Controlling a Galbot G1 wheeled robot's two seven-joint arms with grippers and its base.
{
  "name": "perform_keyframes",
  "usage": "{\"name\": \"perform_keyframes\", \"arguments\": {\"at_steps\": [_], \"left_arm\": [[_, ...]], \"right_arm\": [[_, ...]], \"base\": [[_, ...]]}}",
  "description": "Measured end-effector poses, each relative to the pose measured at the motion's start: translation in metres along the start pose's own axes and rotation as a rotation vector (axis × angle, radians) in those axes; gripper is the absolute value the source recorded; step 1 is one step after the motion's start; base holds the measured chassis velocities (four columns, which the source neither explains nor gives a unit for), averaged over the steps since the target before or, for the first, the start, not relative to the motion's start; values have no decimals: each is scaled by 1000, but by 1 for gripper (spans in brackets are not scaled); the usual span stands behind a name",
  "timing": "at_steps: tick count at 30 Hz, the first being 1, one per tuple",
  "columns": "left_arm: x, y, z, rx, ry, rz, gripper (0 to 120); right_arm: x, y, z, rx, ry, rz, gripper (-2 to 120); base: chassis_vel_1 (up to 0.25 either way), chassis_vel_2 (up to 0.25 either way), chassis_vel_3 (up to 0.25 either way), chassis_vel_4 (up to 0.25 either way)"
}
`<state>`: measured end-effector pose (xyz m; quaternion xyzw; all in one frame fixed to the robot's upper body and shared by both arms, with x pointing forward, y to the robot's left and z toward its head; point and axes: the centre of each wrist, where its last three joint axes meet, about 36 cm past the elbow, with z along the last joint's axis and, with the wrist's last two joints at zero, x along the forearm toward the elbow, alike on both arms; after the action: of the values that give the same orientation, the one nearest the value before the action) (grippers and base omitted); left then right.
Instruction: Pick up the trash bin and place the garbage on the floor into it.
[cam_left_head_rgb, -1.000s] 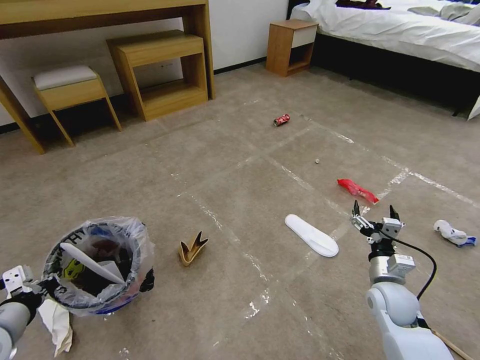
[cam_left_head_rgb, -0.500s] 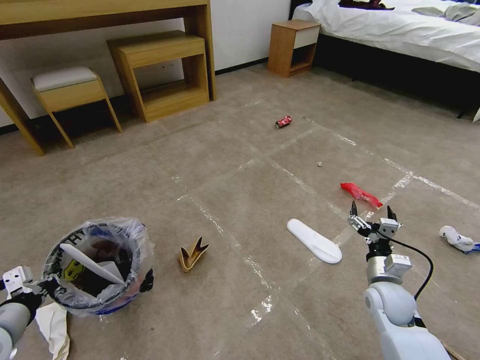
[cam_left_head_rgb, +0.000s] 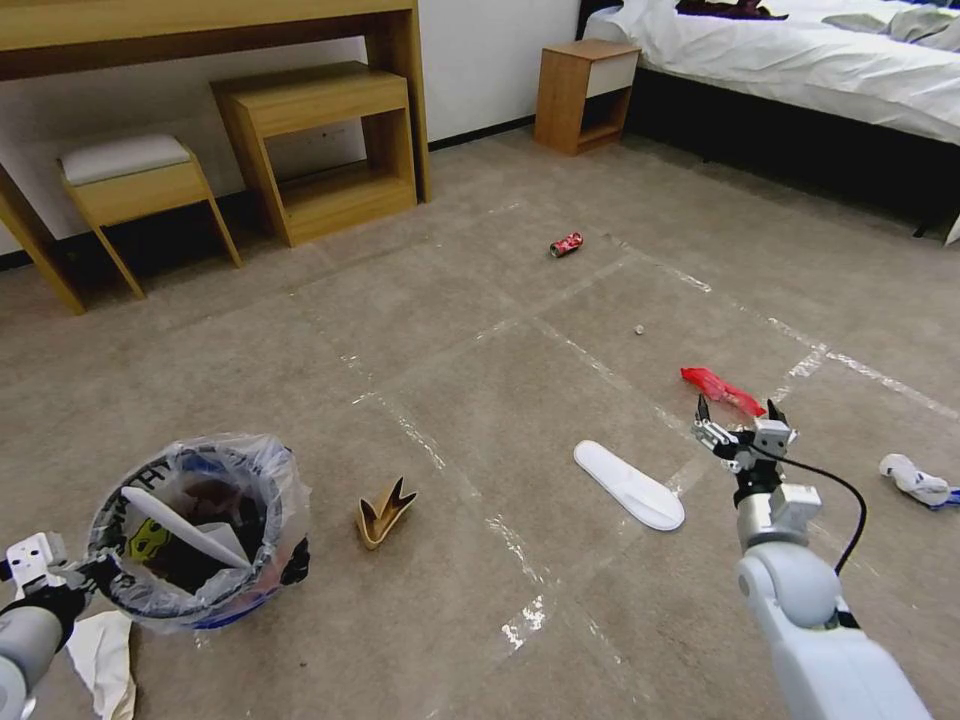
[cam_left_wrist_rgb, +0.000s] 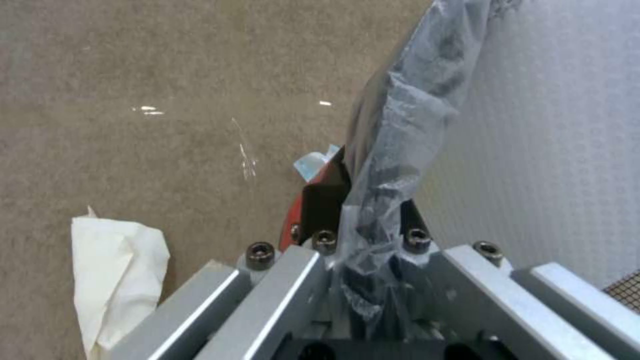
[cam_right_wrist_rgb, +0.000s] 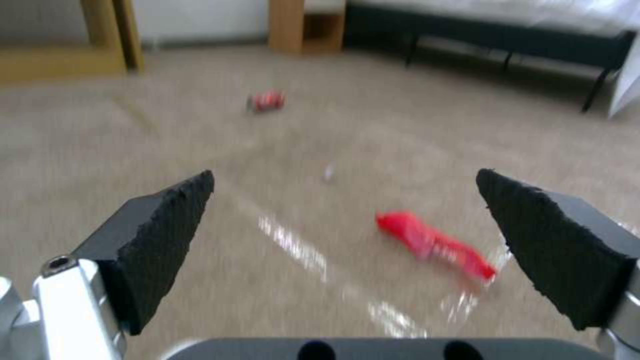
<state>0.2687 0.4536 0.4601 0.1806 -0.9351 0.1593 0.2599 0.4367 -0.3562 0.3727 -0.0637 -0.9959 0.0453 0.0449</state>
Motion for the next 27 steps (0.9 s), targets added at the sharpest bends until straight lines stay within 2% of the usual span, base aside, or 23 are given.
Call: {"name": "perform_keyframes", "arguments": {"at_steps": [5, 8, 9, 12, 13, 16, 17, 19, 27], "left_arm": [[1, 0, 0, 1, -2, 1, 1], [0, -1, 0, 3, -5, 0, 1], [0, -1, 0, 3, -5, 0, 1], [-4, -2, 2, 4, -1, 4, 1], [-4, -2, 2, 4, -1, 4, 1], [-6, -2, 3, 3, 2, 8, 1], [-6, -2, 3, 3, 2, 8, 1], [-7, -2, 4, 3, 3, 9, 1], [-8, 2, 8, 2, 4, 9, 1]], "right_arm": [[-17, 0, 0, 51, 147, -28, 100], [-26, 3, 12, 116, 290, -63, 100], [-26, 3, 12, 116, 290, -63, 100], [-33, 10, 34, 182, 456, -95, 100], [-33, 10, 34, 182, 456, -95, 100], [-41, 15, 48, 237, 606, -115, 100], [-41, 15, 48, 237, 606, -115, 100], [-50, 22, 53, 283, 736, -137, 100], [-62, 23, 80, 397, 770, -160, 100]], "base": [[0, 0, 0, 0], [0, 0, 0, 0], [0, 0, 0, 0], [0, 0, 0, 0], [0, 0, 0, 0], [0, 0, 0, 0], [0, 0, 0, 0], [0, 0, 0, 0], [0, 0, 0, 0]]}}
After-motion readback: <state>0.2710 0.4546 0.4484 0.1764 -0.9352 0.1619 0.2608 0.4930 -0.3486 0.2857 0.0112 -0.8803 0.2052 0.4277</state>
